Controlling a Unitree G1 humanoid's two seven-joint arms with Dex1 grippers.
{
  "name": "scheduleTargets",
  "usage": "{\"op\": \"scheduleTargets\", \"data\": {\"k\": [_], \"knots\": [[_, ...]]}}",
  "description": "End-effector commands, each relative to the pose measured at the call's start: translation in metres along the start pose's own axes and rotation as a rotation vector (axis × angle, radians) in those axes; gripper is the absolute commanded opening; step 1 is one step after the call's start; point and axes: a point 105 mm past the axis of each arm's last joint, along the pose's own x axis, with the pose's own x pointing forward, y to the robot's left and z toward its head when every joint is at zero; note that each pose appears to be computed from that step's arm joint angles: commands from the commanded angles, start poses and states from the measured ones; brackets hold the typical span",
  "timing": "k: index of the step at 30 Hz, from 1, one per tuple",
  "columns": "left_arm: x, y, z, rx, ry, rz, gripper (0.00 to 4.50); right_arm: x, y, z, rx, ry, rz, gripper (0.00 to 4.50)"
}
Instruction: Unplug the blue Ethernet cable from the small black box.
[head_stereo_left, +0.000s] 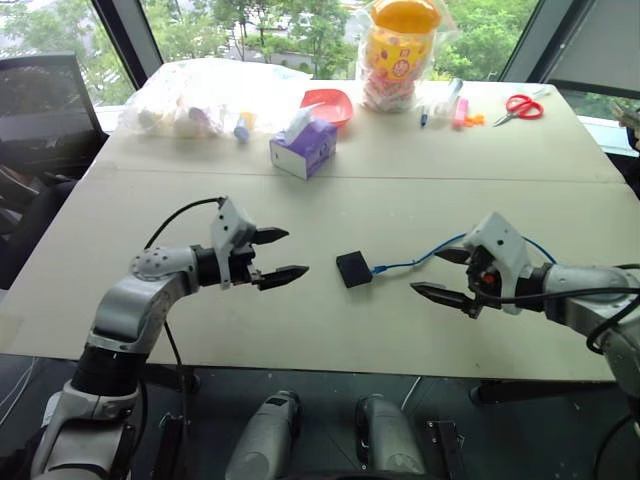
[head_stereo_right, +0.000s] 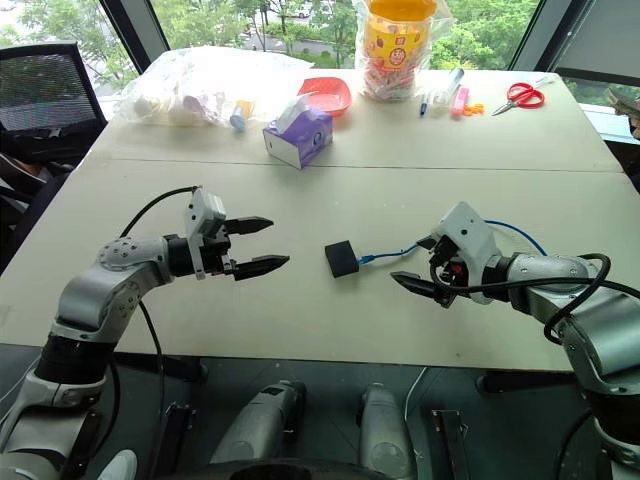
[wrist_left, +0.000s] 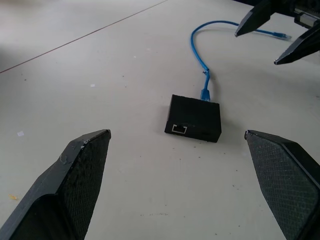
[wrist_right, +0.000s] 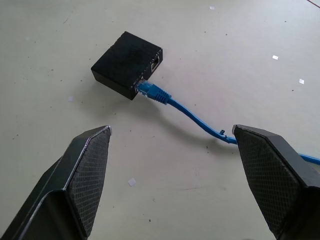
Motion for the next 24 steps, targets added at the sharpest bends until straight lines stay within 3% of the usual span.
{"op": "scheduleTargets", "data": {"k": [1, 16, 24], "knots": [[-0.001, 0.001, 0.015, 0.028, -0.041, 0.006, 4.47, -0.002, -0.002, 0.010, -0.045, -0.021, -0.004, 4.07], [-0.002, -0.001, 0.014, 0.018, -0.015, -0.020, 4.47, 0.009, -0.009, 0.009, -0.150, 0.042, 0.021, 4.07], [-0.003, -0.002, 0.014, 0.028, -0.008, -0.019, 4.47, 0.039, -0.019, 0.021, -0.320, 0.122, 0.151, 4.07]]}}
